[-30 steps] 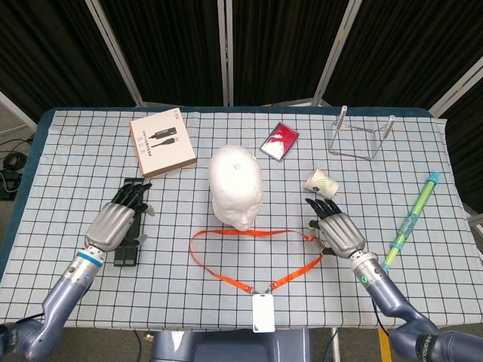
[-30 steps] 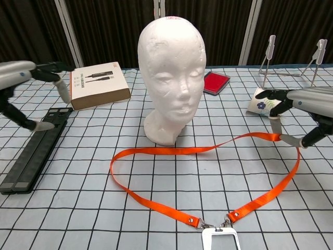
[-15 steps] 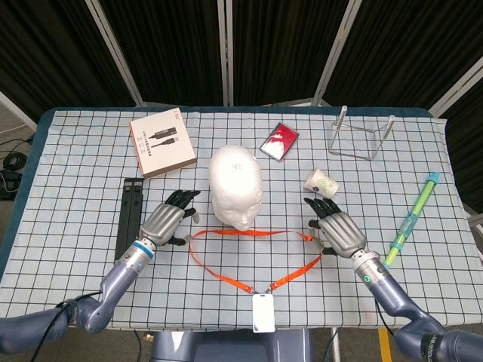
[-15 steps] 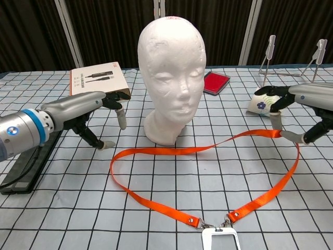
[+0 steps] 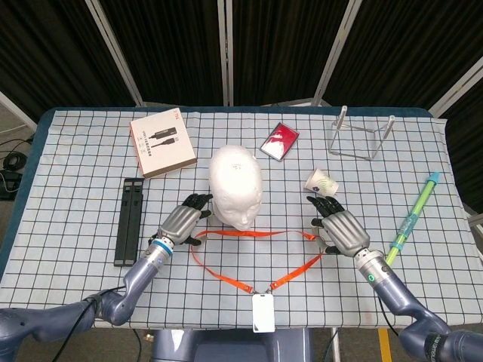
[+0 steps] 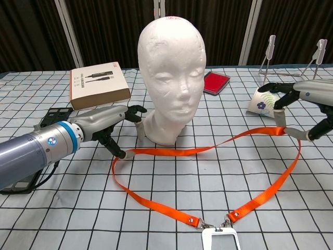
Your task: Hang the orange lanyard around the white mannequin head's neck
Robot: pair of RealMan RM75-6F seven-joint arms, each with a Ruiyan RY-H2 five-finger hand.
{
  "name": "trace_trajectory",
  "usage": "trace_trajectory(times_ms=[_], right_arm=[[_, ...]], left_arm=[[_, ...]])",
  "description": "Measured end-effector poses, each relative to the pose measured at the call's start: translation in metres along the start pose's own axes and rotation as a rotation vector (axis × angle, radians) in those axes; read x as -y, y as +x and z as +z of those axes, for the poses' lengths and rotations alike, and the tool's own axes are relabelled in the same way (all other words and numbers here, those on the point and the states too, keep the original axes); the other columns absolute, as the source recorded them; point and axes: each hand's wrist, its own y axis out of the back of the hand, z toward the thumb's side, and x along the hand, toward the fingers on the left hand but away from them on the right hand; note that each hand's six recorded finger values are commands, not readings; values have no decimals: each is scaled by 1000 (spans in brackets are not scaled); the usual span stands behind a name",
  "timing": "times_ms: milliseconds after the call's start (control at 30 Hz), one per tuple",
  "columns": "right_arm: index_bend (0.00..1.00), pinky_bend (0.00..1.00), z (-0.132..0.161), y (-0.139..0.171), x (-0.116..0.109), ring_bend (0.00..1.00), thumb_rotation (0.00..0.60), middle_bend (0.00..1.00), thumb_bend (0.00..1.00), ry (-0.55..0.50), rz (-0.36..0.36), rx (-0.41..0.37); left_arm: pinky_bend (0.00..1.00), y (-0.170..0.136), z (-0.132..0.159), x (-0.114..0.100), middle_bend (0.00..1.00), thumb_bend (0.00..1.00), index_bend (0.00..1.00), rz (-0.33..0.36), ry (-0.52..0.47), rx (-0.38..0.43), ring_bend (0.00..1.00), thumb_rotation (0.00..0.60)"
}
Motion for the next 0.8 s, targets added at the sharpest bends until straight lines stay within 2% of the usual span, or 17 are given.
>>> trace_trajectory(times_ms=[333, 567, 800], right_arm=[[721, 0, -3, -2, 3, 0, 600, 19, 450, -15, 1, -1], [721, 0, -6, -3, 6, 0, 600, 19, 450, -20, 4, -1], [721, 0, -8, -3, 7, 0, 600, 19, 451, -16, 4, 0]], left_arm=[[0, 9, -5, 15, 0, 358, 485, -24, -14, -30, 0, 600], [0, 9, -6, 16, 0, 424, 527, -17, -6, -31, 0, 600], [0, 8, -5, 15, 0, 436, 581, -10, -11, -30, 0, 600]])
